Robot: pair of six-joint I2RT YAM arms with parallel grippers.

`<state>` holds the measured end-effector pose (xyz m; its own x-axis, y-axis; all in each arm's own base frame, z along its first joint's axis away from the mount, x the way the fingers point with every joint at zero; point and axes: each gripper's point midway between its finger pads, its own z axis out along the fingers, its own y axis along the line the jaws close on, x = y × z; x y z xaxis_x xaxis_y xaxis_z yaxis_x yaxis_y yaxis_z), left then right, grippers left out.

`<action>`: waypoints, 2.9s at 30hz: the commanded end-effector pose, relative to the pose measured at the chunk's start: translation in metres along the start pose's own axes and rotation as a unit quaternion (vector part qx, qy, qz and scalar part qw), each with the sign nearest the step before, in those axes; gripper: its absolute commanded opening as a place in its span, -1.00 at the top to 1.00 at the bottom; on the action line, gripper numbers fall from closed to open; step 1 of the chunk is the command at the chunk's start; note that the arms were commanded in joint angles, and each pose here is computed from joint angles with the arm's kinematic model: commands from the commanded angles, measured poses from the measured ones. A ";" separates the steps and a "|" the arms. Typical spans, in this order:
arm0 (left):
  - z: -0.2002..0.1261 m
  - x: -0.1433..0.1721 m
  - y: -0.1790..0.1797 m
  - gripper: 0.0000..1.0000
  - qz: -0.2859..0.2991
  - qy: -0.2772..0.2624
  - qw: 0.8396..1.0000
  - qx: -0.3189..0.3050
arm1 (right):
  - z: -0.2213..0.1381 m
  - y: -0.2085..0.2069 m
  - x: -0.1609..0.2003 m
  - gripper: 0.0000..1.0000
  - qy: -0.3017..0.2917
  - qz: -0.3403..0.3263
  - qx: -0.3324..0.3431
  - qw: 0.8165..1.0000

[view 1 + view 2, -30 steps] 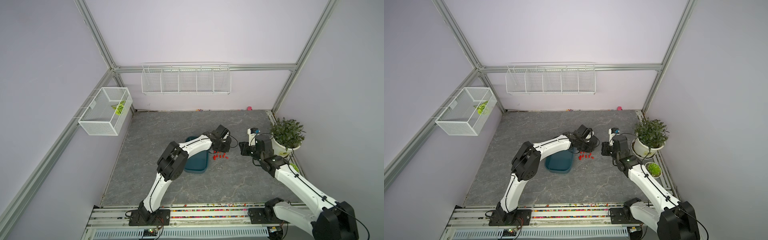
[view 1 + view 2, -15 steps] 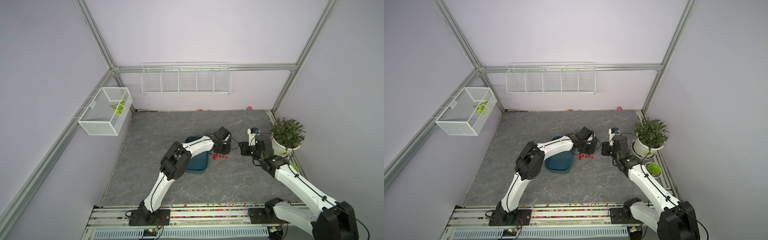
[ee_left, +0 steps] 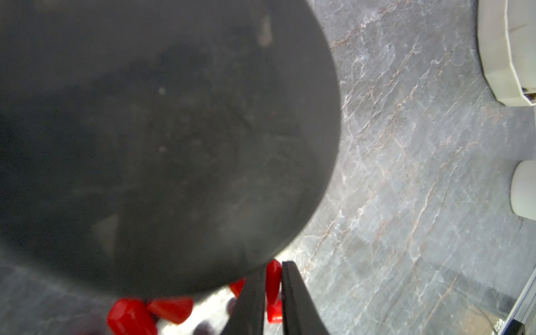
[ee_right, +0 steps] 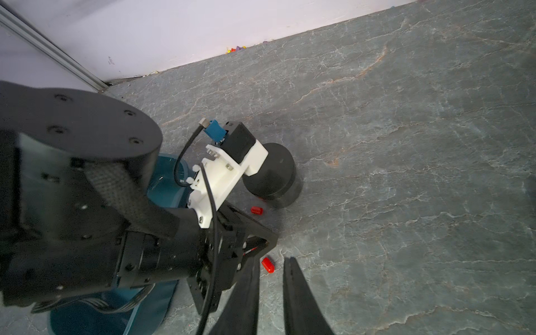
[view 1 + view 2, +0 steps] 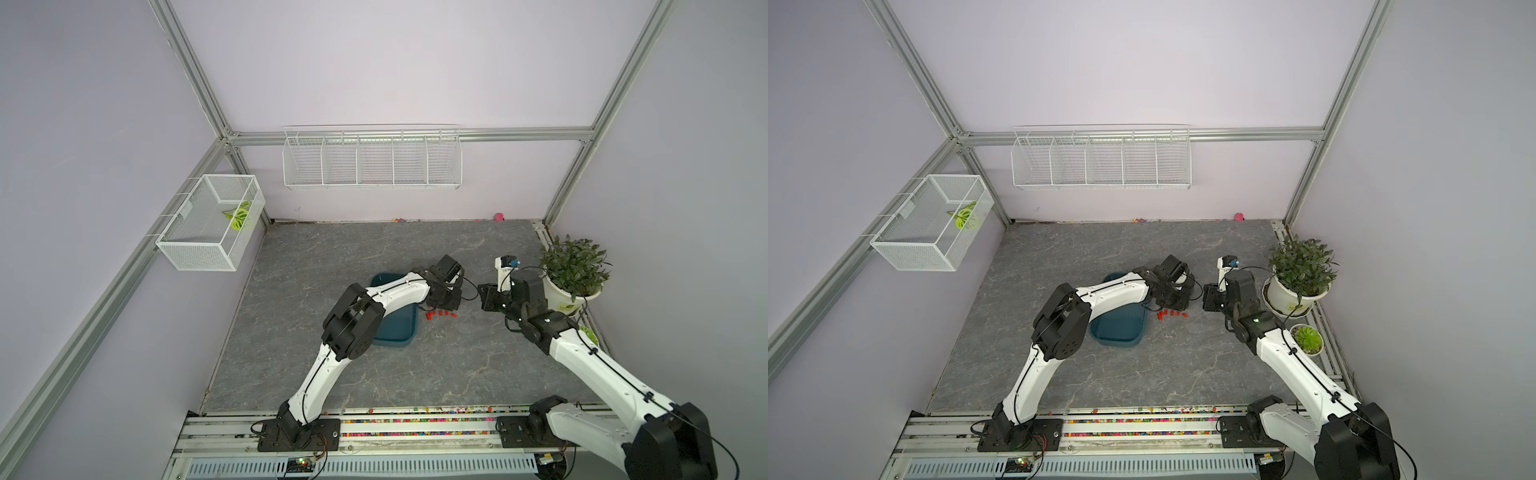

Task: Take the screw protection sleeves out of the storage box
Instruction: Place the screw protection sleeve at the center of the board, then adjust the storage box at the center of the board.

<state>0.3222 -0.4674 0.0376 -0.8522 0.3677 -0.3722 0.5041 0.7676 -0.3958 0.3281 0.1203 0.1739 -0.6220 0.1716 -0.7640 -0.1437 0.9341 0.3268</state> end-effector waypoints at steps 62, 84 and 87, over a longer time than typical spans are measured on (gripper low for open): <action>-0.222 -0.002 0.097 0.46 -0.129 -0.257 0.951 -0.112 | 0.030 0.089 0.021 0.25 0.107 -0.063 -0.097 0.988; -0.218 0.038 0.192 0.46 -0.271 -0.258 0.927 -0.016 | 0.085 0.127 0.066 -0.02 0.243 -0.088 -0.080 0.963; -0.208 0.041 0.199 0.46 -0.288 -0.246 0.926 -0.002 | 0.093 0.131 0.070 -0.02 0.256 -0.093 -0.075 0.959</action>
<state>0.3551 -0.1806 0.1187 -0.7981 -0.3741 -0.4722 -0.0339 0.8105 -0.5848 0.3451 0.2809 0.1212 -0.8438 -0.1707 -0.5088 -0.3729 0.8683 0.3272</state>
